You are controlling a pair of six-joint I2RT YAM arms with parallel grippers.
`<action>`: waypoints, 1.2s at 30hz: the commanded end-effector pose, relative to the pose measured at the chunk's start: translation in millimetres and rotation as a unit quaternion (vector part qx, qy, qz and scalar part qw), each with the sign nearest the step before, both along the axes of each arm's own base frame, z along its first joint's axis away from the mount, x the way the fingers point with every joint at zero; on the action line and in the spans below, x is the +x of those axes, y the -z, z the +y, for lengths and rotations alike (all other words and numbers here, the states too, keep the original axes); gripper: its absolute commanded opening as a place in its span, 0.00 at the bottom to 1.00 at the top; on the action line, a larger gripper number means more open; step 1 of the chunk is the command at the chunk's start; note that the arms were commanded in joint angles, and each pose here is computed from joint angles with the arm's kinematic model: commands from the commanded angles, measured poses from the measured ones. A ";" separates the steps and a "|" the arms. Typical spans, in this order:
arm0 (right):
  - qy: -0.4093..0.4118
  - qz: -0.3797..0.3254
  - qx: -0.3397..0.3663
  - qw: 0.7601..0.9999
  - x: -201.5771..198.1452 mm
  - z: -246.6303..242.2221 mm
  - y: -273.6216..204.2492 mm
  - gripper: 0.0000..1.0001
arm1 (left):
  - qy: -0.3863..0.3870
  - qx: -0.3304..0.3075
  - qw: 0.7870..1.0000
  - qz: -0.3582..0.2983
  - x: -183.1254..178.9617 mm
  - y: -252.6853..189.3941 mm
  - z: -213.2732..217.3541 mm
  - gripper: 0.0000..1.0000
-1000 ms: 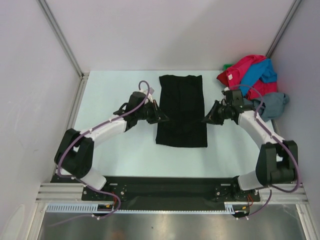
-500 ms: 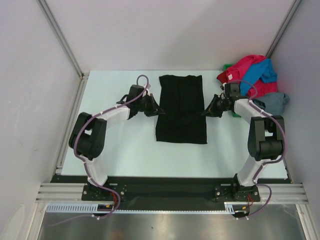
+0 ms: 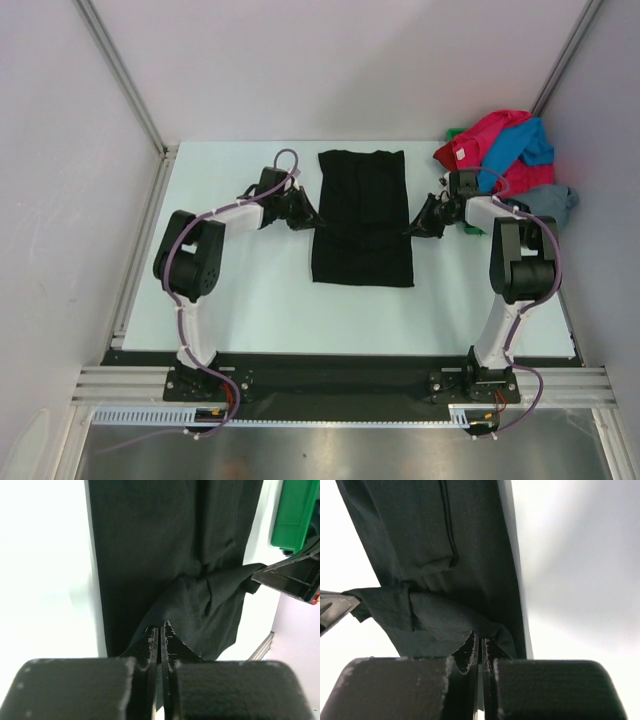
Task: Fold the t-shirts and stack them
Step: Fold the tshirt
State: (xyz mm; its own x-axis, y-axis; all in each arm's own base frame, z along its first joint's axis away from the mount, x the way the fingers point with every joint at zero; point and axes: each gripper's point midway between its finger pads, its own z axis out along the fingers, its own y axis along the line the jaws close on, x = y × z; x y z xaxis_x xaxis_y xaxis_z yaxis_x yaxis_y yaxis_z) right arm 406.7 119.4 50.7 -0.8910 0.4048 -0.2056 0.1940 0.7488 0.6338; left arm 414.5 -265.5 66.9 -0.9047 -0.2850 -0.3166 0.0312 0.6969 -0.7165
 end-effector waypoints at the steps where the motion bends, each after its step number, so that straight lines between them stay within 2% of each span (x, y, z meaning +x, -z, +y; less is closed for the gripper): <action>1: -0.004 -0.043 0.002 0.999 23.5 -3.6 -14.0 0.00 | 0.030 0.003 0.999 -0.021 14.1 -7.7 -3.0 0.08; 2: -0.004 -0.041 0.001 0.999 25.7 -5.2 -8.6 0.03 | 0.032 0.010 0.999 -0.020 16.0 -4.9 -2.3 0.11; 3: 0.001 -0.041 -0.007 0.999 29.1 -9.4 -6.0 0.11 | 0.034 0.018 0.999 -0.027 23.7 -4.9 -2.7 0.22; 5: -0.002 -0.048 -0.020 0.999 38.4 -12.9 -6.8 0.17 | 0.027 0.080 0.996 -0.031 30.9 2.8 14.3 0.32; 6: 0.017 -0.051 -0.039 0.998 44.8 -30.1 -7.0 0.21 | 0.023 0.095 0.994 -0.051 38.5 -10.1 18.9 0.40; 7: 0.025 -0.059 -0.054 0.997 51.7 -37.3 -14.8 0.32 | 0.025 0.116 0.991 -0.060 37.1 -12.8 26.1 0.43; 8: 0.025 -0.045 -0.073 0.996 45.1 -42.9 -16.1 0.37 | 0.022 0.125 0.989 -0.077 37.4 -23.7 30.3 0.45; 9: 0.035 -0.060 -0.114 0.991 45.8 -55.4 -27.6 0.41 | 0.013 0.146 0.986 -0.082 32.3 -23.5 39.1 0.48; 10: 0.038 -0.063 -0.129 0.989 41.8 -57.6 -32.3 0.45 | 0.008 0.146 0.983 -0.112 28.4 -51.5 43.7 0.51; 12: 0.047 -0.074 -0.145 0.985 24.8 -60.1 -48.8 0.46 | 0.012 0.150 0.982 -0.115 10.5 -55.0 46.3 0.52; 13: 0.035 -0.083 -0.147 0.985 16.2 -48.5 -54.0 0.47 | 0.015 0.137 0.981 -0.140 4.1 -75.1 42.9 0.52; 14: 0.014 -0.077 -0.153 0.985 -2.1 -29.7 -43.7 0.48 | 0.028 0.129 0.983 -0.130 -9.7 -66.6 39.6 0.52; 16: 0.008 -0.103 -0.151 0.983 -17.8 -11.9 -61.5 0.48 | 0.053 0.093 0.984 -0.145 -26.3 -76.6 19.6 0.49; 17: -0.017 -0.110 -0.149 0.983 -32.6 10.4 -53.1 0.48 | 0.070 0.086 0.985 -0.133 -41.6 -63.6 10.5 0.49; 19: -0.024 -0.129 -0.139 0.982 -43.8 31.4 -62.1 0.47 | 0.082 0.056 0.986 -0.130 -50.2 -60.3 -5.8 0.44; 21: -0.036 -0.131 -0.149 0.979 -52.5 50.7 -52.5 0.43 | 0.097 0.047 0.988 -0.106 -63.9 -41.1 -22.1 0.41; 24: -0.043 -0.129 -0.158 0.978 -52.5 68.3 -35.3 0.40 | 0.114 0.034 0.989 -0.087 -69.9 -19.2 -42.6 0.41; 27: -0.050 -0.131 -0.167 0.976 -50.7 83.0 -15.8 0.40 | 0.119 0.030 0.990 -0.072 -65.5 -2.4 -53.7 0.40; 29: -0.056 -0.125 -0.175 0.975 -46.8 89.5 1.2 0.40 | 0.112 0.023 0.989 -0.094 -48.8 -6.1 -61.9 0.40; 33: -0.065 -0.117 -0.190 0.973 -34.9 95.5 20.4 0.41 | 0.104 0.046 0.990 -0.085 -24.7 15.2 -64.7 0.38; 36: -0.063 -0.138 -0.215 0.965 -10.9 94.3 20.2 0.43 | 0.086 0.039 0.990 -0.106 1.9 1.2 -63.8 0.39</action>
State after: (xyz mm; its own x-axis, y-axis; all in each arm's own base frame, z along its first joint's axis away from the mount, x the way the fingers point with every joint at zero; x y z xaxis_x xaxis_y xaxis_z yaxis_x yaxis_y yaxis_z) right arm 364.6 212.8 31.8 -0.8585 0.1368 -0.4942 -0.0363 0.9451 0.3248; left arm 375.1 -326.4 36.7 -0.9034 -0.0406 -0.4268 0.2615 0.7365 -0.6238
